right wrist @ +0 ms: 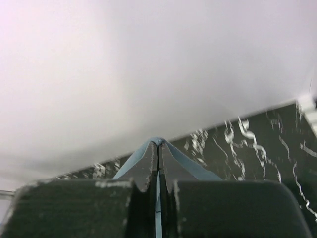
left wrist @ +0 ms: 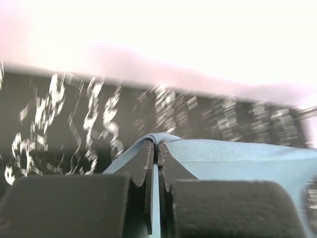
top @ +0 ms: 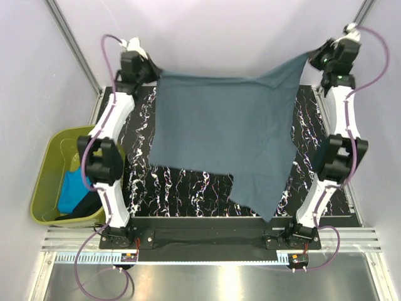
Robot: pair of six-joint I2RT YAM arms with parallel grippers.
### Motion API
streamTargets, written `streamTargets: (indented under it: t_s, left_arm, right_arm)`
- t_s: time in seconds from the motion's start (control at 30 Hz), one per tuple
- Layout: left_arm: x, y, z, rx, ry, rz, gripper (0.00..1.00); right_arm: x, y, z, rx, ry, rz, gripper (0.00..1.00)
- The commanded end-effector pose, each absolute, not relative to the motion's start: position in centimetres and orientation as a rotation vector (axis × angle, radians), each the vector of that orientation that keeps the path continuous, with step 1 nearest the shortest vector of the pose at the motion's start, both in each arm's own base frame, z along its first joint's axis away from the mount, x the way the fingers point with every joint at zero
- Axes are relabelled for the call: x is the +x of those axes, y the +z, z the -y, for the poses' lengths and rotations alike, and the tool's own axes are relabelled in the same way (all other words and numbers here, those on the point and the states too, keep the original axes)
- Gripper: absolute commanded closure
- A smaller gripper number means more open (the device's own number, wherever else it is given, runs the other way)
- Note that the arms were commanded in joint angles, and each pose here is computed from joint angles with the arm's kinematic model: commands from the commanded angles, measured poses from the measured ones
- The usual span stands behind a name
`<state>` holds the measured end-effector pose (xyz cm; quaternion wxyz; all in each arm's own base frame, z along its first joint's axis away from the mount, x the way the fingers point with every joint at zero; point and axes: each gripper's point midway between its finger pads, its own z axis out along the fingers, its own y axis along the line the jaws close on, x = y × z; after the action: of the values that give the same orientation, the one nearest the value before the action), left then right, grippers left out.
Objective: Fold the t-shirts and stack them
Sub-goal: Flatten the tshirt out
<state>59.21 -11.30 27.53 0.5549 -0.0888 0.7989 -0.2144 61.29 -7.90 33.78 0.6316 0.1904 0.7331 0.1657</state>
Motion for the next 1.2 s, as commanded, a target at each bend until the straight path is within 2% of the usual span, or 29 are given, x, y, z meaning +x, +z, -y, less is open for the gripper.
streamTargets:
  t_s: [0.0, 0.13, 0.27, 0.33, 0.43, 0.63, 0.73, 0.9, 1.07, 1.17]
  left_arm:
    - [54.1, 44.7, 11.5, -0.072, -0.552, -1.539, 1.0]
    - [46.8, 53.1, 11.0, -0.041, -0.562, -1.373, 1.0]
    - [39.5, 60.1, 9.9, -0.02, -0.566, -1.211, 1.0]
    - [35.5, 63.1, 9.4, -0.002, -0.559, -1.145, 1.0]
    - [29.6, 66.8, 8.5, 0.012, -0.557, -1.044, 1.0]
    - [20.5, 70.2, 6.5, -0.002, -0.538, -0.911, 1.0]
    - [17.9, 71.0, 5.9, -0.012, -0.533, -0.874, 1.0]
    - [18.3, 70.4, 5.3, -0.046, -0.511, -0.889, 1.0]
    - [24.0, 66.4, 5.9, -0.07, -0.494, -1.023, 1.0]
    - [28.7, 62.3, 6.3, -0.094, -0.47, -1.123, 1.0]
  right_arm:
    - [54.1, 51.0, 7.2, 0.346, 0.339, -1.358, 1.0]
    - [47.9, 58.2, 6.1, 0.315, 0.332, -1.22, 1.0]
    - [39.4, 65.4, 4.6, 0.278, 0.325, -1.062, 1.0]
    - [35.0, 68.4, 3.5, 0.258, 0.337, -0.984, 1.0]
    - [30.8, 70.6, 2.6, 0.245, 0.351, -0.923, 1.0]
    - [20.6, 75.0, 0.7, 0.201, 0.331, -0.772, 1.0]
    - [17.1, 76.3, 0.1, 0.18, 0.309, -0.721, 1.0]
    - [16.1, 76.5, 0.2, 0.178, 0.273, -0.713, 1.0]
    - [21.4, 73.4, 1.2, 0.206, 0.274, -0.836, 1.0]
    - [26.9, 69.5, 1.9, 0.22, 0.29, -0.957, 1.0]
